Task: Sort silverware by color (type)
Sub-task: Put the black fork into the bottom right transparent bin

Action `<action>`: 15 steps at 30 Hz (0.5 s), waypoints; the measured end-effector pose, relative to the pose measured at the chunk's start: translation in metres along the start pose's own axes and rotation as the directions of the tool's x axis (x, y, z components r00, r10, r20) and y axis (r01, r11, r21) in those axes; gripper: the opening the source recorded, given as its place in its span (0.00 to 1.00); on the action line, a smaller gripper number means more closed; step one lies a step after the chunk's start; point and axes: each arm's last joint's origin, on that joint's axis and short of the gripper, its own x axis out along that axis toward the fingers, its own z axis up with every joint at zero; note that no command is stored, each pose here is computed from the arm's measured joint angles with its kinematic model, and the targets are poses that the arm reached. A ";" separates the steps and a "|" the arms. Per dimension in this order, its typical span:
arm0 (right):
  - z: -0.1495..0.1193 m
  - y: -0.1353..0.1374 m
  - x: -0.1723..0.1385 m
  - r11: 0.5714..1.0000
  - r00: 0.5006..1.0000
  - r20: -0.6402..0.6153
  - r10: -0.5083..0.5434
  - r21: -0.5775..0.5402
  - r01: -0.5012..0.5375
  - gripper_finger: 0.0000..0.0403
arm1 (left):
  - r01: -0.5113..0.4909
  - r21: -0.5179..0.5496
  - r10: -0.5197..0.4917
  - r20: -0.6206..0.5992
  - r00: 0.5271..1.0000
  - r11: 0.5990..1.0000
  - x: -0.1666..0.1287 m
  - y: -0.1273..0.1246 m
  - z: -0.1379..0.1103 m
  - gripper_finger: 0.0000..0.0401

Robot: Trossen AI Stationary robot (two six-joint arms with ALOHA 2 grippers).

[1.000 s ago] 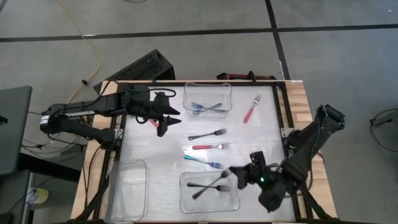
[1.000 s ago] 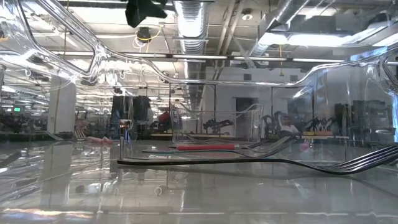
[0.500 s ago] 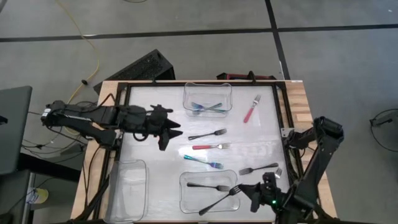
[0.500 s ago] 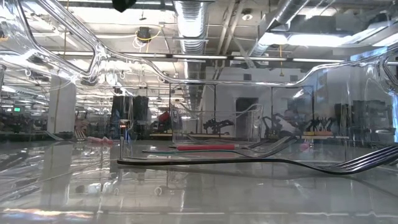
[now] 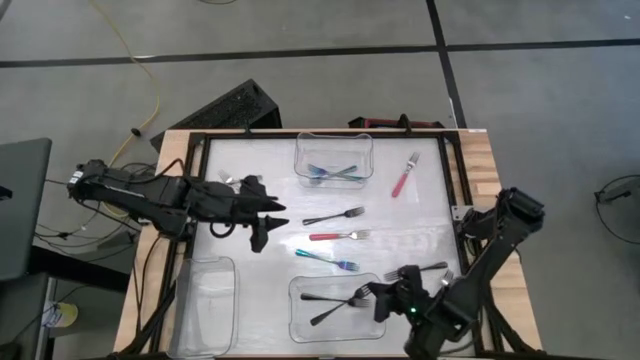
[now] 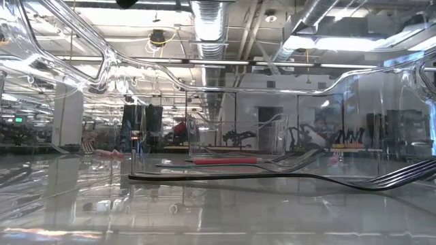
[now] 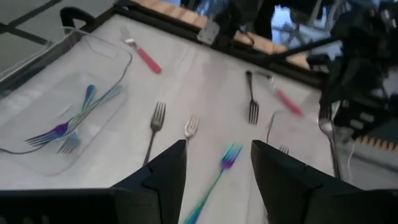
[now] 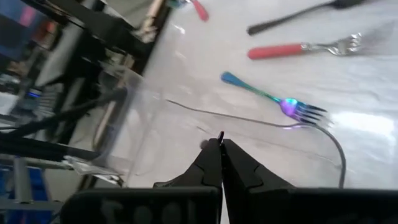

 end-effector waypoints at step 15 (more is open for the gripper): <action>0.011 0.005 0.023 0.992 0.991 -0.088 -0.097 0.071 0.103 0.13 | 0.018 0.119 -0.008 -0.083 0.997 0.993 0.000 0.002 -0.006 0.41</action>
